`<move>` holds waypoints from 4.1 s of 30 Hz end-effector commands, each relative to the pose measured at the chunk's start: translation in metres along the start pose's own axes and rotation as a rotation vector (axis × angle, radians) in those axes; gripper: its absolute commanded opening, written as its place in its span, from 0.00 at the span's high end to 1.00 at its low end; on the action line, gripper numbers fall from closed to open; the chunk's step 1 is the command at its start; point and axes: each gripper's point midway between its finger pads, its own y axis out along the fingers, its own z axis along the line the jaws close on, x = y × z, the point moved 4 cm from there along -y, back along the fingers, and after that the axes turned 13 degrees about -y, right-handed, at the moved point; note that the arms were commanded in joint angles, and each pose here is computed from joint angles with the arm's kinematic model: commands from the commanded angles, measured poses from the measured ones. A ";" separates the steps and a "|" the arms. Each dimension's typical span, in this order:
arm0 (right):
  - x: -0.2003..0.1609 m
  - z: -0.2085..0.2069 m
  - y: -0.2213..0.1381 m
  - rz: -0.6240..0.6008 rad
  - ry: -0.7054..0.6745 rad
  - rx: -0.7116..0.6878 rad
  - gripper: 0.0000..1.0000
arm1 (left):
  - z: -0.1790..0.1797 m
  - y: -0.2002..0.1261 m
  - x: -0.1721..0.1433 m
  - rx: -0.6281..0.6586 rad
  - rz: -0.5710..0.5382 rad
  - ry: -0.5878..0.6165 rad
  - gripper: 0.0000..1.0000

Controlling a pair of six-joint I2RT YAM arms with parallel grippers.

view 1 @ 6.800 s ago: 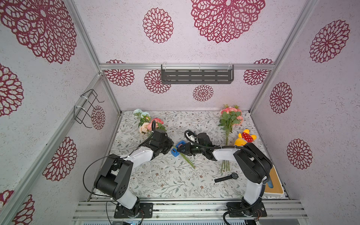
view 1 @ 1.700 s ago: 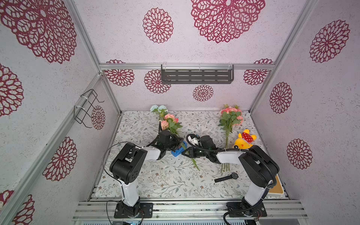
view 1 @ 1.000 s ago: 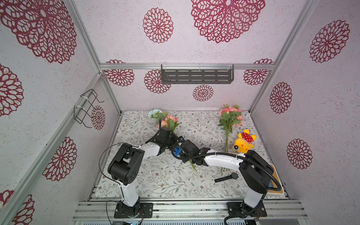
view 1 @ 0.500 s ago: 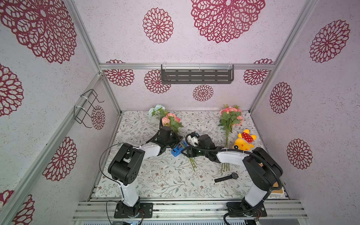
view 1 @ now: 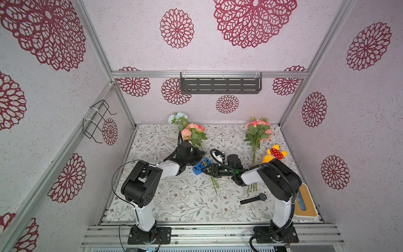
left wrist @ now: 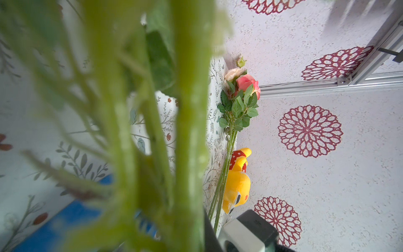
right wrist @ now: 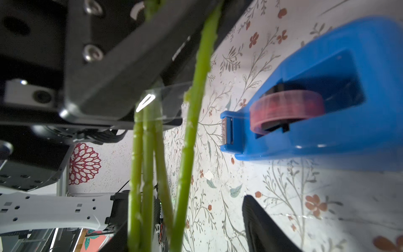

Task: Wrap bouquets with tape
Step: Wrap the tape around the bouquet.

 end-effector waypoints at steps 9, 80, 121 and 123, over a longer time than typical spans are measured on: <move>0.012 0.009 -0.014 -0.066 0.015 0.101 0.75 | -0.036 -0.006 0.003 -0.166 -0.037 0.079 1.00; -0.003 -0.002 -0.019 0.067 -0.061 -0.081 1.00 | -0.021 0.007 -0.003 -0.101 -0.027 0.041 1.00; 0.009 0.044 -0.017 0.143 -0.190 -0.277 0.20 | -0.006 0.008 -0.001 -0.012 -0.009 0.027 1.00; 0.011 0.038 -0.017 0.105 -0.131 -0.202 0.21 | -0.009 0.008 -0.001 -0.045 -0.012 0.019 1.00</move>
